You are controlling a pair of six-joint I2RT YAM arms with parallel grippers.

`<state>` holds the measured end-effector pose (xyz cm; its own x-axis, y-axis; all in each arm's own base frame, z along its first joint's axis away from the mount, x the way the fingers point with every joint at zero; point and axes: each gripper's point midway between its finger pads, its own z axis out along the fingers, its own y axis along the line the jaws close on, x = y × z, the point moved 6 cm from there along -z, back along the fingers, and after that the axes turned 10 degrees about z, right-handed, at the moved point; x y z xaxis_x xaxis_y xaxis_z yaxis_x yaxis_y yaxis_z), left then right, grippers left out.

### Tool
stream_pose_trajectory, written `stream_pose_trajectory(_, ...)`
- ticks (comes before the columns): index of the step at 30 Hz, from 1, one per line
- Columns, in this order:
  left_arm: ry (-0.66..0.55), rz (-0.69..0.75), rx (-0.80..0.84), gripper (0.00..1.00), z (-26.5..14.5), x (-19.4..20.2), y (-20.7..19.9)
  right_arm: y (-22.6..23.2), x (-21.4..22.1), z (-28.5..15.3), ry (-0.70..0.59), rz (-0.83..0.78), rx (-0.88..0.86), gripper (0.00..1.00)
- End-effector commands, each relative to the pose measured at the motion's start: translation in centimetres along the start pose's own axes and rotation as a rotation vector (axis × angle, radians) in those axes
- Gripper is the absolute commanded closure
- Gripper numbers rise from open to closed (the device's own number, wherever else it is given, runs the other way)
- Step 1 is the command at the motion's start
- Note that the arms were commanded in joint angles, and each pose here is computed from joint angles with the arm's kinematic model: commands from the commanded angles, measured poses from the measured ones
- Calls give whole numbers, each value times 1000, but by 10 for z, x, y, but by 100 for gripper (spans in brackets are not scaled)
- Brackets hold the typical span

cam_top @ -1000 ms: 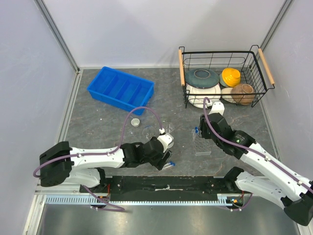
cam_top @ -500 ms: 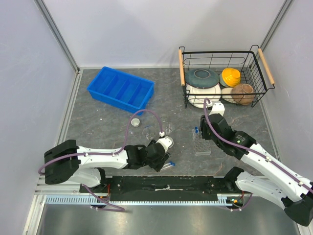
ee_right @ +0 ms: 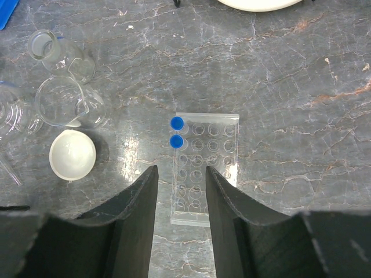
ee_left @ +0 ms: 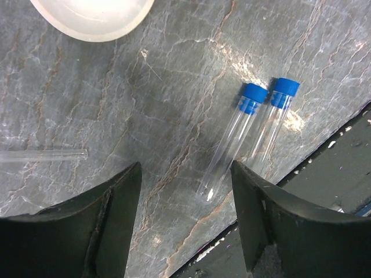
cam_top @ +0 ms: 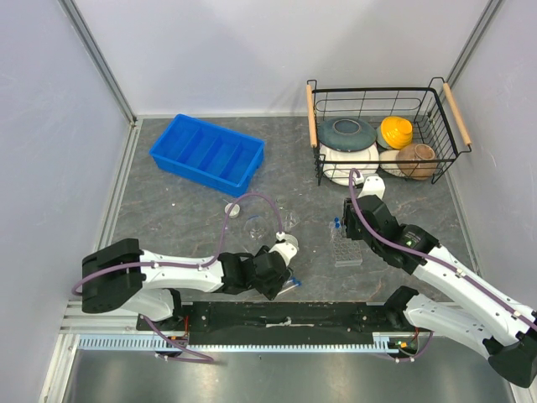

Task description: Organize the chemistry lab equipment

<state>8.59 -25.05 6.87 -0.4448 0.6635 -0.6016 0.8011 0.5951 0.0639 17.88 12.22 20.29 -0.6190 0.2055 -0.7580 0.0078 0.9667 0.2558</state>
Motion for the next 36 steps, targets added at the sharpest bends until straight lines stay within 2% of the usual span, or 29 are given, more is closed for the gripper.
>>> stream_pose_trajectory(1, -18, -33, -28, 30, 5, -1, -3, 2, -4, -1, -29, 14, 0, 55)
stream_pose_trajectory(2, -16, -31, -31, 31, 6, -1, -3, 2, -4, -1, -28, 14, 1, 55)
stream_pose_trajectory(5, -11, -27, -25, 42, 8, 0, -5, 2, -5, -2, -31, 14, -5, 57)
stream_pose_trajectory(6, -6, -23, -25, 51, 9, 1, -6, 2, -4, -2, -28, 10, -3, 57)
stream_pose_trajectory(8, -3, -19, -24, 62, 11, 1, -6, 2, -4, -2, -30, 13, -3, 59)
stream_pose_trajectory(9, 3, -16, -24, 74, 12, 2, -6, 3, -5, -3, -31, 15, -6, 60)
stream_pose_trajectory(12, 1, -12, -20, 89, 11, 1, -7, 3, -5, -3, -30, 11, -4, 62)
stream_pose_trajectory(14, -2, -2, -22, 91, 11, 0, -7, 4, -5, -3, -30, 11, -6, 64)
stream_pose_trajectory(15, -6, 0, -25, 97, 10, -2, -6, 4, -6, -3, -31, 11, -5, 64)
stream_pose_trajectory(23, -68, 42, -18, 98, -15, -36, -5, 11, -13, -6, -36, 12, -29, 65)
stream_pose_trajectory(28, -116, 81, -5, 98, -41, -59, -4, 20, -13, -10, -8, 5, -102, 65)
stream_pose_trajectory(31, -152, 117, 65, 98, -58, -73, -9, 28, -12, -16, 17, 7, -182, 61)
stream_pose_trajectory(36, -223, 134, 237, 98, -80, -91, -27, 45, -12, -36, 64, 18, -367, 45)
